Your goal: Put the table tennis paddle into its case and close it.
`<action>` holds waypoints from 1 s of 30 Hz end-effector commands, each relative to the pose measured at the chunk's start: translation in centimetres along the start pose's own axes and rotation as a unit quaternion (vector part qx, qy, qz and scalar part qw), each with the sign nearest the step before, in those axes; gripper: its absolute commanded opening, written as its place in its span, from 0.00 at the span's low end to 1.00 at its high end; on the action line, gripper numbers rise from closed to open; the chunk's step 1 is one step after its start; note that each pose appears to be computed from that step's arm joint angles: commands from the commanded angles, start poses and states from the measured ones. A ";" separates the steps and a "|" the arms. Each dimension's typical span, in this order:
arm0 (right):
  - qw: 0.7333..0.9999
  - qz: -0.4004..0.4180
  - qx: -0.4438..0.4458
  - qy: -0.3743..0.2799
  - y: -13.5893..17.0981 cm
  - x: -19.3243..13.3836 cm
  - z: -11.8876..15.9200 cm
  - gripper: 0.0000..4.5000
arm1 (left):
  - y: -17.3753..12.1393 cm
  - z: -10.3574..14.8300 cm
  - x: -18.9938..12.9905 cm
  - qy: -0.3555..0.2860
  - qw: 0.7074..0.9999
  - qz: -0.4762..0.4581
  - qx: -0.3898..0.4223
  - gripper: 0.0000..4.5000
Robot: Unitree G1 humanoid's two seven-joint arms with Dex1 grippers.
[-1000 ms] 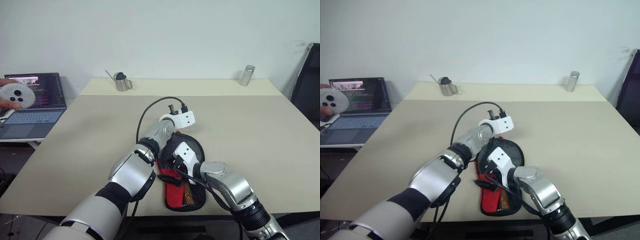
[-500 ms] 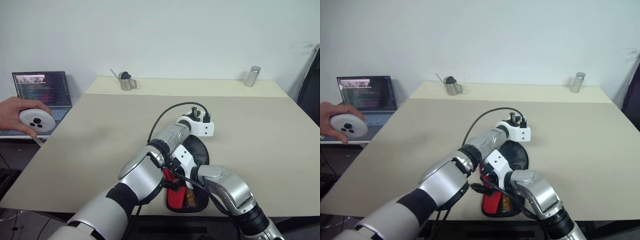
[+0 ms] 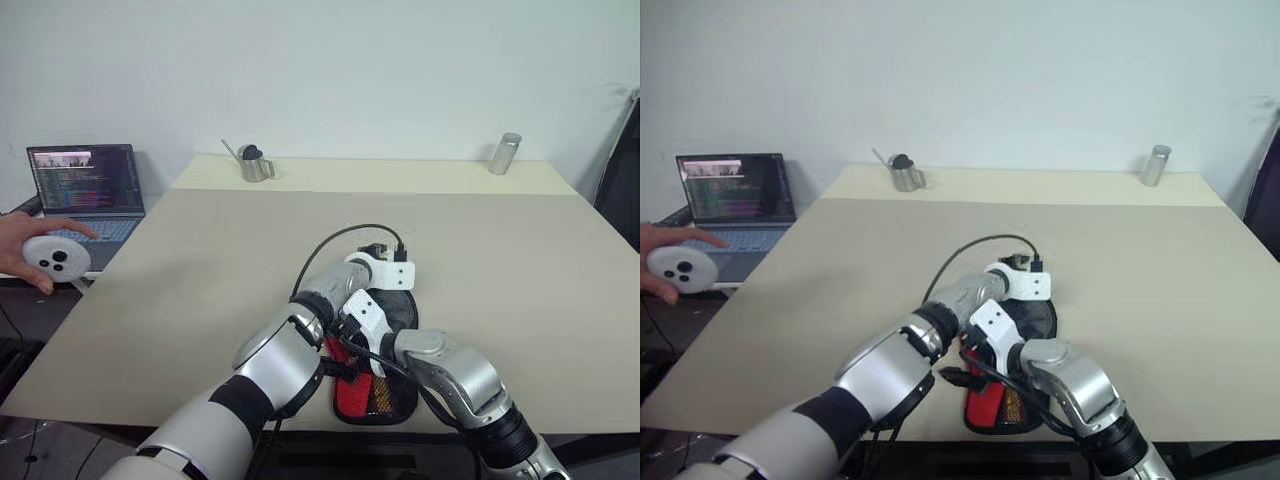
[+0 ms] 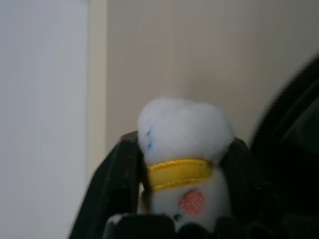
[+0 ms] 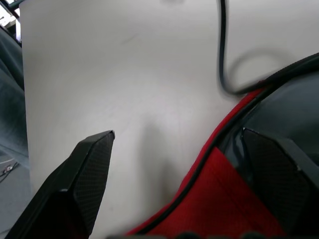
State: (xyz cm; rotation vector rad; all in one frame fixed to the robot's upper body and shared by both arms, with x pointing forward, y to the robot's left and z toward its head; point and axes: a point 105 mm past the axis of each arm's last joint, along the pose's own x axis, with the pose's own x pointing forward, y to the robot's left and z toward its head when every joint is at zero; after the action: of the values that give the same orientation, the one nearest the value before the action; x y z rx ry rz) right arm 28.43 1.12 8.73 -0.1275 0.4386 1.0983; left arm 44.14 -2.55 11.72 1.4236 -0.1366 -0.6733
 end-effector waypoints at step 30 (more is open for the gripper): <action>0.996 0.028 -0.076 -0.033 -4.0 -7.4 1.9 1.00 | 11.0 -2.1 -8.1 -0.255 0.929 -0.106 -0.246 0.99</action>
State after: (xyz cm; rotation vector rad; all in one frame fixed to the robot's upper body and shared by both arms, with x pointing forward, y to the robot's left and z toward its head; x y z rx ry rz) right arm 30.11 -5.88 10.51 -0.2267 0.3850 1.1565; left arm 42.85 2.43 22.52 0.8175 -0.1772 -1.1248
